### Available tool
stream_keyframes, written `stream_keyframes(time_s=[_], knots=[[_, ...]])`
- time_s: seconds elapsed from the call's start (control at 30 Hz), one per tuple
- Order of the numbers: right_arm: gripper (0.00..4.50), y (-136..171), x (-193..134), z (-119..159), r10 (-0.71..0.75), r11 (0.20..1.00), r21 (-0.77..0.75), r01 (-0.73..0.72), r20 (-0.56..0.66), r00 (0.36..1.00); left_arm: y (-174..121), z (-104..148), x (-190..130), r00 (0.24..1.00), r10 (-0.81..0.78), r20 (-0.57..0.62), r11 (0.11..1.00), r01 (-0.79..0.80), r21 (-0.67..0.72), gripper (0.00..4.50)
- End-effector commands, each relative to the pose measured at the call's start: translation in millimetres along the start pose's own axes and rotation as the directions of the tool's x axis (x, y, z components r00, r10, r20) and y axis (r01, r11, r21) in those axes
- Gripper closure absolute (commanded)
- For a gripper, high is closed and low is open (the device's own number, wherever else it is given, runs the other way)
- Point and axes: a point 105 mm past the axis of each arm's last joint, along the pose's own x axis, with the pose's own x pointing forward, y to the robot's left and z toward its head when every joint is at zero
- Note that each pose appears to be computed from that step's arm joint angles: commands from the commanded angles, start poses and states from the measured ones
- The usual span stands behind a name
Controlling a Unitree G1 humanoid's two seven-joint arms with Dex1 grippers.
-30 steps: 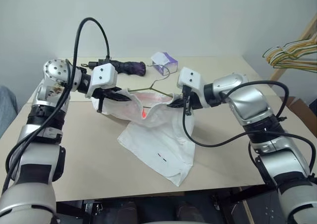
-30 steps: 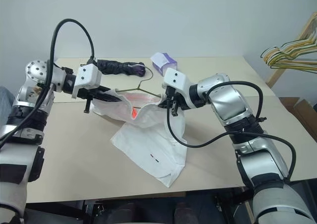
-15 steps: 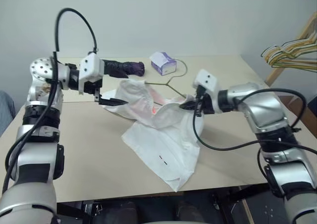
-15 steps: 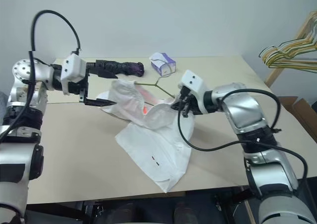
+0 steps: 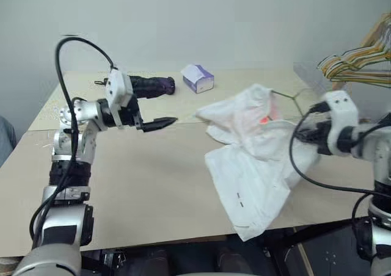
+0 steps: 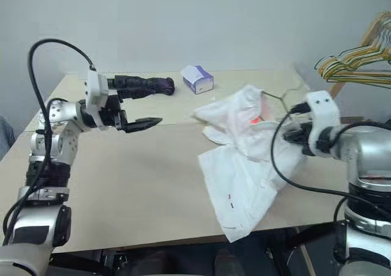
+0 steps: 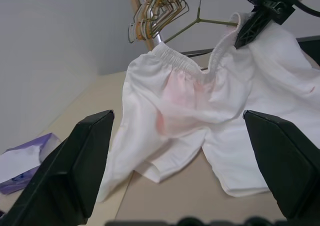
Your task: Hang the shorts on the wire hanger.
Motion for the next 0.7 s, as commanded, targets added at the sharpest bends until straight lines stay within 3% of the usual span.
stream_keyframes(time_s=[0.03, 0.13, 0.33, 0.47, 0.7], knots=[[4.5, -43, -24, 3, -0.189, 0.975, 0.127, 0.181, 0.058, 0.98, -6, 19, 10, 0.999, -0.026, 0.043, 0.999, 0.024, 0.047, 0.04], [4.5, -74, -35, 0, -0.307, 0.92, 0.277, 0.278, 0.067, 0.949, -8, 24, 13, 0.997, -0.032, 0.063, 0.999, 0.03, 0.038, 0.04], [4.5, -125, -65, 0, -0.553, 0.722, 0.516, 0.461, 0.028, 0.833, -16, 26, 21, 0.996, -0.052, 0.072, 0.998, 0.05, 0.031, 0.04], [4.5, -147, -85, 5, -0.632, 0.605, 0.612, 0.51, -0.02, 0.775, -21, 24, 23, 0.996, -0.057, 0.073, 0.998, 0.056, 0.017, 0.04], [4.5, -179, -83, 22, -0.691, 0.505, 0.68, 0.531, -0.05, 0.721, -28, 25, 21, 0.993, -0.071, 0.091, 0.997, 0.071, 0.012, 0.04]])
